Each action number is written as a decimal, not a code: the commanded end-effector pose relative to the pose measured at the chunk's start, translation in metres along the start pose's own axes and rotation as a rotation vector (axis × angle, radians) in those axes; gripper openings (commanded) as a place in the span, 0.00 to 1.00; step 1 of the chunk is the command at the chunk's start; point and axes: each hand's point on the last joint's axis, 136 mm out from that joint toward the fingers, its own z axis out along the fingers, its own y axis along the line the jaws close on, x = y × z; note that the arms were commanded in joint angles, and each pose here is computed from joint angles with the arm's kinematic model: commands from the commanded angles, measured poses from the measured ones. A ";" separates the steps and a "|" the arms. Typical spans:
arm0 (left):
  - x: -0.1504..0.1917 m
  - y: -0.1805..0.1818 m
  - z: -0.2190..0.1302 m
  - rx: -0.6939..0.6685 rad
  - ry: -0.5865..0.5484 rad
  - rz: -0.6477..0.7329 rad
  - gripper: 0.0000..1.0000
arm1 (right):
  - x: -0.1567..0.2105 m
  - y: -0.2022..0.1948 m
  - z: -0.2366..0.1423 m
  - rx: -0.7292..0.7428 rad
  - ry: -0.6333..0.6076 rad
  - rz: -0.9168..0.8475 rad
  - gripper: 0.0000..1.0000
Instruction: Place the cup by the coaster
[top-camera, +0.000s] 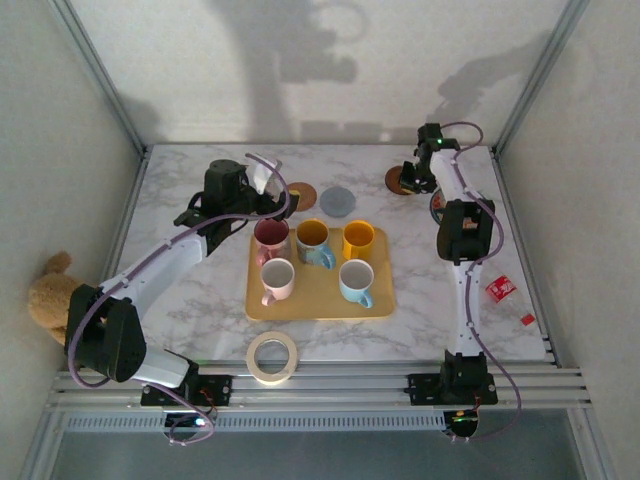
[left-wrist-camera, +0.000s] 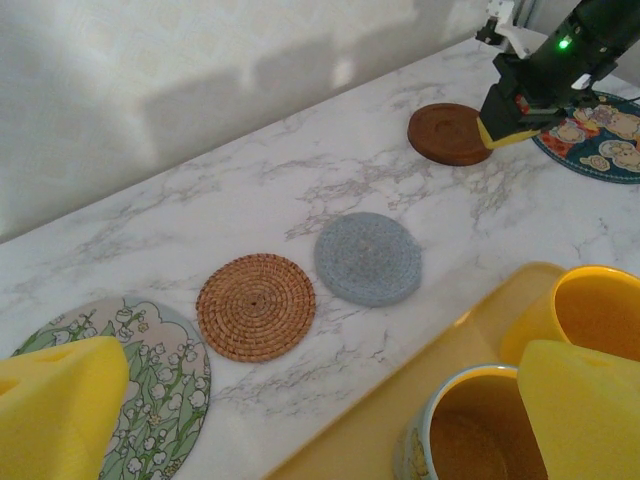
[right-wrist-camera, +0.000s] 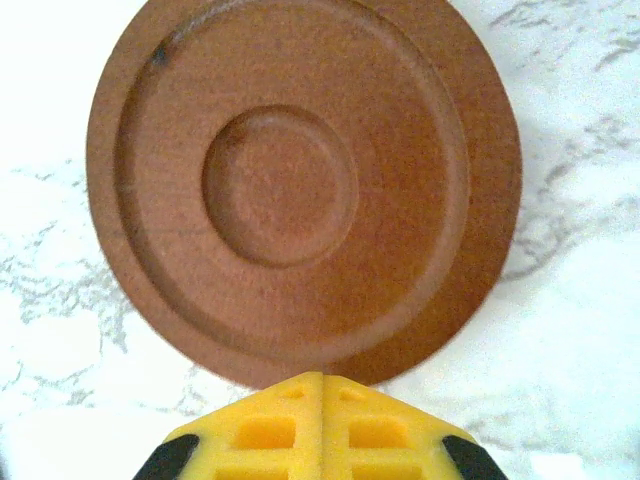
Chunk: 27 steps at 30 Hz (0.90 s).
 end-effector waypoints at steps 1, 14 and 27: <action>0.002 -0.004 -0.007 -0.006 0.002 0.018 1.00 | -0.016 0.012 -0.038 -0.021 -0.083 -0.041 0.00; 0.008 -0.004 -0.010 -0.009 0.013 0.010 1.00 | -0.044 0.011 -0.001 -0.013 -0.144 -0.040 0.00; 0.016 -0.006 -0.011 -0.003 0.037 0.014 1.00 | -0.017 0.012 0.030 -0.064 -0.019 0.001 0.00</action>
